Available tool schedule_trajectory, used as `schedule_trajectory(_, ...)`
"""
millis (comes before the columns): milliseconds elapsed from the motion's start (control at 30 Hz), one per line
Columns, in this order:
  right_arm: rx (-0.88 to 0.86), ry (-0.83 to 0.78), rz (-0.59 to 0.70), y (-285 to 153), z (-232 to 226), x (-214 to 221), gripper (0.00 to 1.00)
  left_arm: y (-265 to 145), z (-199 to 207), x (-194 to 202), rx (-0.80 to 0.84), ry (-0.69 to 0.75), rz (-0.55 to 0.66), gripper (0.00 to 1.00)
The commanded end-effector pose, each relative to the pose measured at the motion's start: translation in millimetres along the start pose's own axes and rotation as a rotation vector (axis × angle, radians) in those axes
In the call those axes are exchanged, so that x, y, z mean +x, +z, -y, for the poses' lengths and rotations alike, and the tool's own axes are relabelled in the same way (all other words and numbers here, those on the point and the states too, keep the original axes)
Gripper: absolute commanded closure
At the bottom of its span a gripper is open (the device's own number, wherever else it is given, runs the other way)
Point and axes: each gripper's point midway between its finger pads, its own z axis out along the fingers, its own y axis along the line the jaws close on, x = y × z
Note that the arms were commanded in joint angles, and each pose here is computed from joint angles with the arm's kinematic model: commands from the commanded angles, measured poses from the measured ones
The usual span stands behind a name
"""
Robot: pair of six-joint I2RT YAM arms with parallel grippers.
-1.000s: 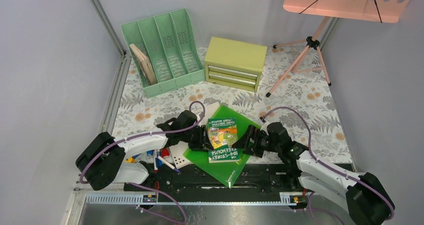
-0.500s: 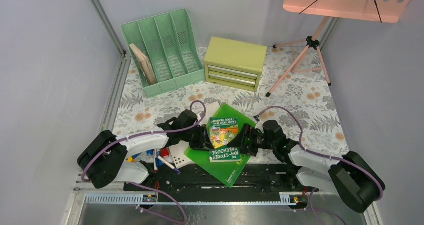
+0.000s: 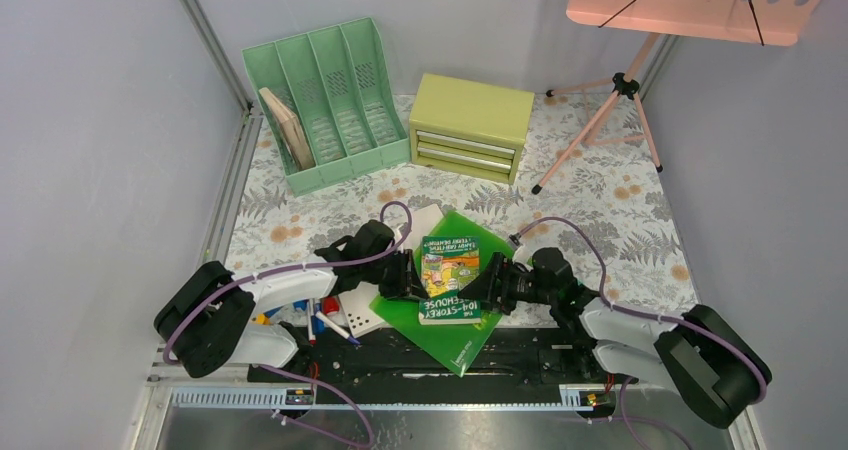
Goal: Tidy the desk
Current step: Pick up the book from the center of the board.
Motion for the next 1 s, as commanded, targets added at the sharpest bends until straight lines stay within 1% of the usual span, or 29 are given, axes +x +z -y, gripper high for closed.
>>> schedule_trajectory(0, -0.019, -0.086, -0.009, -5.4, -12.2, -0.3, 0.25, 1.5, -29.2, 8.1, -0.101, 0.015, 0.006, 0.9)
schedule_trajectory(100, -0.028, -0.106, 0.002, -7.3, -16.5, -2.0, 0.38, -2.4, -22.1, 3.7, -0.08, 0.032, 0.031, 0.89)
schedule_trajectory(267, -0.059, -0.078, 0.008, -3.3, -21.5, -4.9, 0.41, -5.7, -4.8, -1.6, -0.025, 0.062, 0.056, 0.89)
schedule_trajectory(333, -0.078, -0.06, -0.007, -0.4, -23.6, -3.9, 0.45, -5.6, 2.3, -1.6, -0.008, 0.075, 0.059, 0.89)
schedule_trajectory(567, -0.15, -0.005, -0.042, 4.6, -31.3, -0.8, 0.7, -5.6, 15.5, -1.3, 0.012, 0.107, 0.075, 0.88)
schedule_trajectory(667, -0.162, -0.012, -0.043, 3.1, -33.9, -0.3, 0.83, -8.7, 16.1, -3.8, 0.008, 0.114, 0.096, 0.86)
schedule_trajectory(700, -0.163, -0.019, -0.044, 2.3, -34.7, 0.3, 0.88, -10.9, 15.6, -5.1, 0.0, 0.118, 0.107, 0.85)
schedule_trajectory(800, -0.162, -0.05, -0.04, -1.3, -38.2, 0.2, 1.0, -20.1, 11.7, -11.0, -0.043, 0.132, 0.148, 0.76)
schedule_trajectory(833, -0.163, -0.064, -0.037, -3.1, -41.0, -0.1, 1.0, -24.3, 10.7, -13.6, -0.059, 0.139, 0.167, 0.74)
schedule_trajectory(933, -0.135, -0.114, -0.018, -9.7, -45.7, -2.3, 1.0, -42.4, 12.3, -25.1, -0.098, 0.162, 0.245, 0.6)
schedule_trajectory(967, -0.101, -0.114, -0.015, -12.5, -42.4, -1.9, 1.0, -49.9, 14.0, -29.0, -0.107, 0.17, 0.274, 0.56)
